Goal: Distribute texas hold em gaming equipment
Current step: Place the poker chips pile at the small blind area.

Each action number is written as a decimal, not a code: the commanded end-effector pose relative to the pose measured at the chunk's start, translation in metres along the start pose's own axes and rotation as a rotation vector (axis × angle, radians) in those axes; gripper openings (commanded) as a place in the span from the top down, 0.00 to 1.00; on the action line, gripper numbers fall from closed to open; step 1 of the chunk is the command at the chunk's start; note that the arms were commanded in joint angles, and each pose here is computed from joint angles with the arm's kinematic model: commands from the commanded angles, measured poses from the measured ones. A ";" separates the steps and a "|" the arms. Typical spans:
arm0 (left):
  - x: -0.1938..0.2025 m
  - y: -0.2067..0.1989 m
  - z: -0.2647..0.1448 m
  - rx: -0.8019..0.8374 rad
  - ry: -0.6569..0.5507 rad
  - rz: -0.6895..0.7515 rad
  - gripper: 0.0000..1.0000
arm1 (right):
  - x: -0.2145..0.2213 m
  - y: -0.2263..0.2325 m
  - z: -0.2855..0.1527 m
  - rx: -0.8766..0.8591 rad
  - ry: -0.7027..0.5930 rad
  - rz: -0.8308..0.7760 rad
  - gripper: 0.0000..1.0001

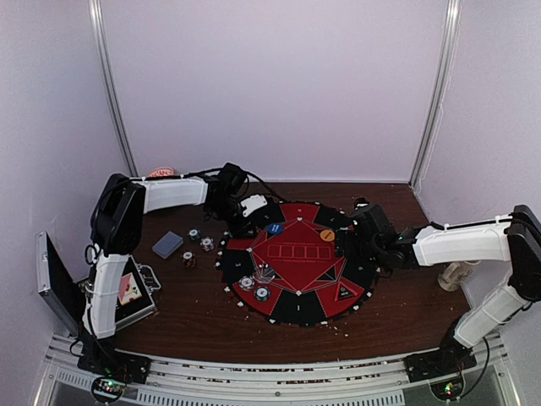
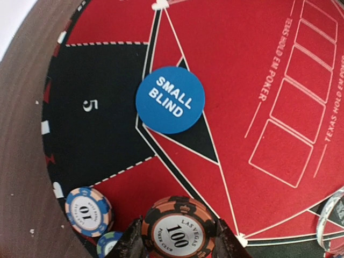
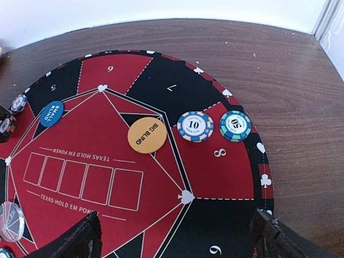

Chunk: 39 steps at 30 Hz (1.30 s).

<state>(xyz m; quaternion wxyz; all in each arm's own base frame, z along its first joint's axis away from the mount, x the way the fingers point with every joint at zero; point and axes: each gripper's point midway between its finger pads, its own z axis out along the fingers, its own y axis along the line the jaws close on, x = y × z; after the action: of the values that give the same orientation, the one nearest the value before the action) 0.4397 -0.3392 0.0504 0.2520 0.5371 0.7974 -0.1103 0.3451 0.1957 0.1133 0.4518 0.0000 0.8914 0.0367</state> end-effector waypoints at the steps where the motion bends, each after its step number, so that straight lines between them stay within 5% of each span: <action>1: -0.016 0.009 0.005 -0.033 -0.040 0.009 0.68 | -0.010 0.003 -0.003 0.003 -0.025 0.006 0.02; 31: -0.004 0.020 0.022 -0.111 -0.005 0.032 0.61 | -0.009 0.005 -0.002 -0.005 -0.019 0.003 0.02; 39: -0.007 0.020 0.019 -0.116 -0.008 0.033 0.47 | -0.010 0.005 -0.003 -0.007 -0.021 0.005 0.02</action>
<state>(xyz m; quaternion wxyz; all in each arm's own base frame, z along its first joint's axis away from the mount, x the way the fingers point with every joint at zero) 0.4586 -0.3364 0.0311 0.2656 0.5322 0.8013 -0.0639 0.3450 0.1958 0.1133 0.4516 -0.0002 0.8915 0.0370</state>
